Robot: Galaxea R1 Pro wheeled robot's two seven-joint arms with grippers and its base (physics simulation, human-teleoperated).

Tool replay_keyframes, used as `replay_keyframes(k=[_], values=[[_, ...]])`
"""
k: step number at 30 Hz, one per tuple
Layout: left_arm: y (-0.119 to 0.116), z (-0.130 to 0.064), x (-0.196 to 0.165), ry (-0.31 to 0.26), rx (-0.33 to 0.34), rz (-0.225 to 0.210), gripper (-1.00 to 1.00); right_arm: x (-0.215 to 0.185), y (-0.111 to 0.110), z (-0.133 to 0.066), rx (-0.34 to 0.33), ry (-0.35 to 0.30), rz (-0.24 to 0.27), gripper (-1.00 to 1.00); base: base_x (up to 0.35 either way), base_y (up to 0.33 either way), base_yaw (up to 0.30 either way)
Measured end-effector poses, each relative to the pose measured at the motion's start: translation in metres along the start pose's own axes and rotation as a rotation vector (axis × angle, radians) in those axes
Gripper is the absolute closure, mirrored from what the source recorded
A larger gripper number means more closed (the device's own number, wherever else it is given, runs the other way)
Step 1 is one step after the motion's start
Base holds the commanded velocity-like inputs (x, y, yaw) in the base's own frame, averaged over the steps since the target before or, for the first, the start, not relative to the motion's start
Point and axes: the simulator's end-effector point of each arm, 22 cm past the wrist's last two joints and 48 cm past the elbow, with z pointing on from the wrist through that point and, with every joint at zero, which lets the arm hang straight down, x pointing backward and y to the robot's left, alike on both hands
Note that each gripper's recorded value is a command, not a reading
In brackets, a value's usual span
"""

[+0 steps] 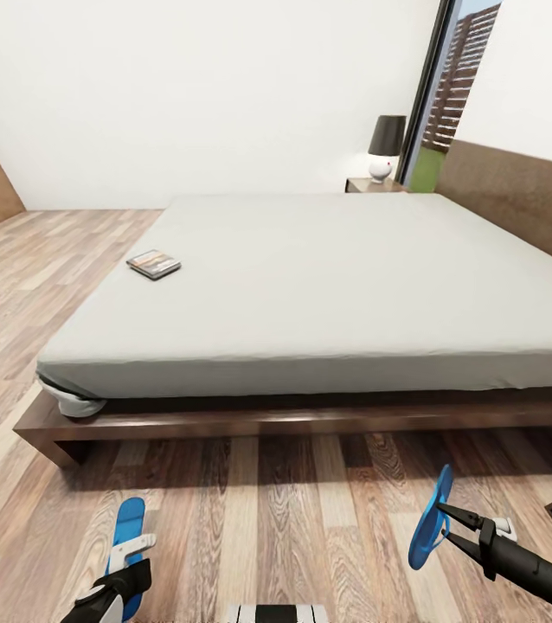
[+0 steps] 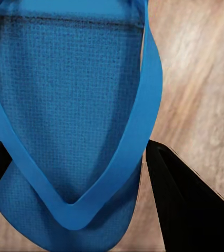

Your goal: In the bedroom, move the book from the bed onto either nightstand, and place the two sandals side by side next to the bed.

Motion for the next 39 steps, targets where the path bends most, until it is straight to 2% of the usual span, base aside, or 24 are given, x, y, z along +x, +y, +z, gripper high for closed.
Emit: replay_keyframes(k=[24, 39], values=[[0.014, 0.02, 0.045, 0.09, -0.032, 0.016, 1.0, 0.012, -0.044, 0.008, 0.07, 0.031, 0.063, 1.0, 0.0, 0.0, 0.0], [0.014, 0.02, 0.044, 0.089, -0.032, 0.017, 1.0, 0.012, -0.044, 0.008, 0.07, 0.03, 0.063, 1.0, 0.0, 0.0, 0.0]])
